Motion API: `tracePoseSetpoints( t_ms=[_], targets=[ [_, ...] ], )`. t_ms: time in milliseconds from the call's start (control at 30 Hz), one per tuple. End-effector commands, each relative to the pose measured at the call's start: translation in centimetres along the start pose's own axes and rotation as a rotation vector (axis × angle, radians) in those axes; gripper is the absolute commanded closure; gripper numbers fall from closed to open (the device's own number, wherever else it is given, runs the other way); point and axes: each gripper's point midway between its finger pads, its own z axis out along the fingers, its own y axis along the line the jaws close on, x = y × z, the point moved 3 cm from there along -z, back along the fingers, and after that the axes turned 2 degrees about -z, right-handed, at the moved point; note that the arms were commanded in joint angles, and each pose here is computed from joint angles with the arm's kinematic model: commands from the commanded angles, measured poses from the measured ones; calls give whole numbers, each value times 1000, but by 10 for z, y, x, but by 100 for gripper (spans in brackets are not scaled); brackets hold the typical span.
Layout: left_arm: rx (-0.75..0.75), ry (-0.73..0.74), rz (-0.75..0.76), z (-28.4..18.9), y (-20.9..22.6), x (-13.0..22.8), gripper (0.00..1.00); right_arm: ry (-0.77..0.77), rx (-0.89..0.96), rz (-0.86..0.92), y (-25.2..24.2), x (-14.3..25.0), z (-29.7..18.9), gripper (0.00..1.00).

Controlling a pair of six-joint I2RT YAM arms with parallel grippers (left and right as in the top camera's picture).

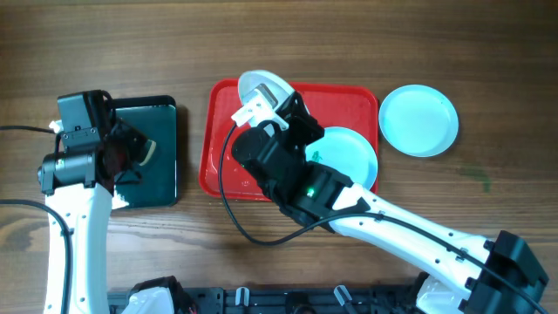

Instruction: Clean dirty plates on tray and stack at the side

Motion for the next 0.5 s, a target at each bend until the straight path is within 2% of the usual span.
tracePoseSetpoints(
  t_ms=[0, 100, 167, 267, 467],
  targets=[
    [86, 58, -3, 2, -12, 7, 96, 82, -275, 370, 29, 16, 15, 95],
    [248, 131, 146, -3, -38, 20, 96, 265, -451, 613, 58, 48, 50, 96],
    [289, 155, 196, -3, -47, 29, 96, 364, -544, 691, 77, 65, 69, 96],
    [303, 204, 275, 3, -63, 50, 96, 488, -684, 728, 114, 94, 93, 96],
    [317, 312, 432, 28, -94, 98, 96, 614, -703, 686, 156, 135, 112, 96]
  ],
)
